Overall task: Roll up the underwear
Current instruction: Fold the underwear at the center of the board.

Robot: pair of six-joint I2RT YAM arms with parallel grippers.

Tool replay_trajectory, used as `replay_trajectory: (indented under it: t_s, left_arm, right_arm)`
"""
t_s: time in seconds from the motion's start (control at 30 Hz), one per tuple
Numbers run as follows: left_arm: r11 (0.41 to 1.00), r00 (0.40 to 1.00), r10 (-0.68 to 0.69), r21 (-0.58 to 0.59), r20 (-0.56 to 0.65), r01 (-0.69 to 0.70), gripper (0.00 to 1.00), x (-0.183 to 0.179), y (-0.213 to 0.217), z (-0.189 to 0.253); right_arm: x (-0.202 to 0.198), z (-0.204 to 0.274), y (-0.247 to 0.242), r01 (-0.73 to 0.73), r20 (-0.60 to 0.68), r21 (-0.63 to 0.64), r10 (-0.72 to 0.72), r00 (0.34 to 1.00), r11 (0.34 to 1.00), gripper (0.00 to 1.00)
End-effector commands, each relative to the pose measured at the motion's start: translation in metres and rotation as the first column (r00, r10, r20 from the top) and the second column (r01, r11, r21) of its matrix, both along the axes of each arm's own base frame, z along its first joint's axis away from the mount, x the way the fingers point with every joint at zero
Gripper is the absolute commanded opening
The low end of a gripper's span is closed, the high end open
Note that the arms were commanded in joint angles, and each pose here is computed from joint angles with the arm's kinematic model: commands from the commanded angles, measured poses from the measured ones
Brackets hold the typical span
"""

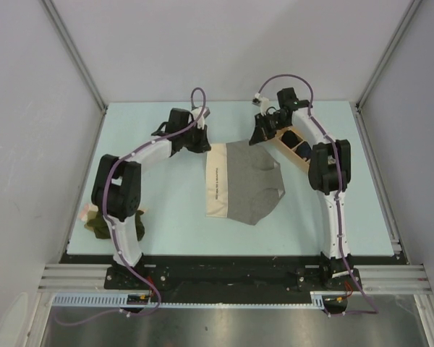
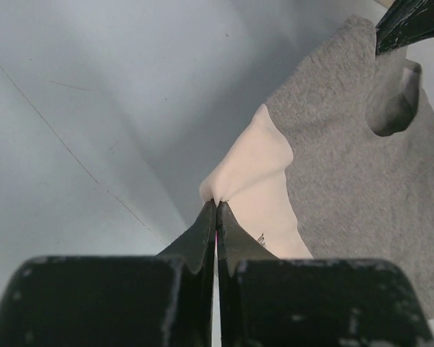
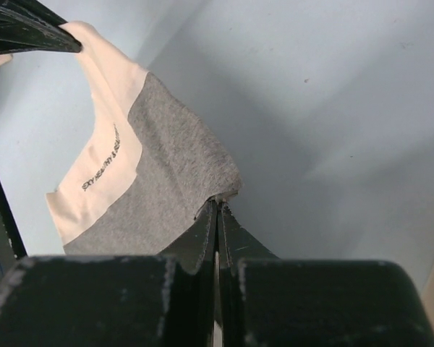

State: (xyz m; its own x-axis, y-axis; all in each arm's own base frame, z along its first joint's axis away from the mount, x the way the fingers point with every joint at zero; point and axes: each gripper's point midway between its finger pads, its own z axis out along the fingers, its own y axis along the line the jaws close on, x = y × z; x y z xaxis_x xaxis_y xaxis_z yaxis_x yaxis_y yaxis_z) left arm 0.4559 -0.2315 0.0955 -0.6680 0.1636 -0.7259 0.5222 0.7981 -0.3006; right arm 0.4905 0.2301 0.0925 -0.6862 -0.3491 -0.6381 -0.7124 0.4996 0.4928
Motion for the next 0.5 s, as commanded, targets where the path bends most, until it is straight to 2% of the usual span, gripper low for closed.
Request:
replay_trajectory:
  t_s: [0.0,0.33,0.47]
  left_arm:
    - [0.997,0.994,-0.053,-0.059,0.100,0.059,0.00,-0.007,-0.009,0.034]
    - [0.994,0.992,-0.090,-0.060,0.088,0.095,0.00,-0.049,-0.011,0.043]
    - [0.994,0.992,-0.095,-0.053,0.078,0.099,0.00,-0.068,-0.010,0.043]
  right_arm:
    - [-0.007,0.057,0.005,-0.051,0.134,0.071,0.041,0.990,0.996,0.00]
    - [-0.060,0.070,0.005,-0.134,0.154,0.088,0.120,0.981,0.987,0.00]
    - [-0.087,0.061,0.003,-0.157,0.132,0.070,0.147,0.980,0.985,0.00]
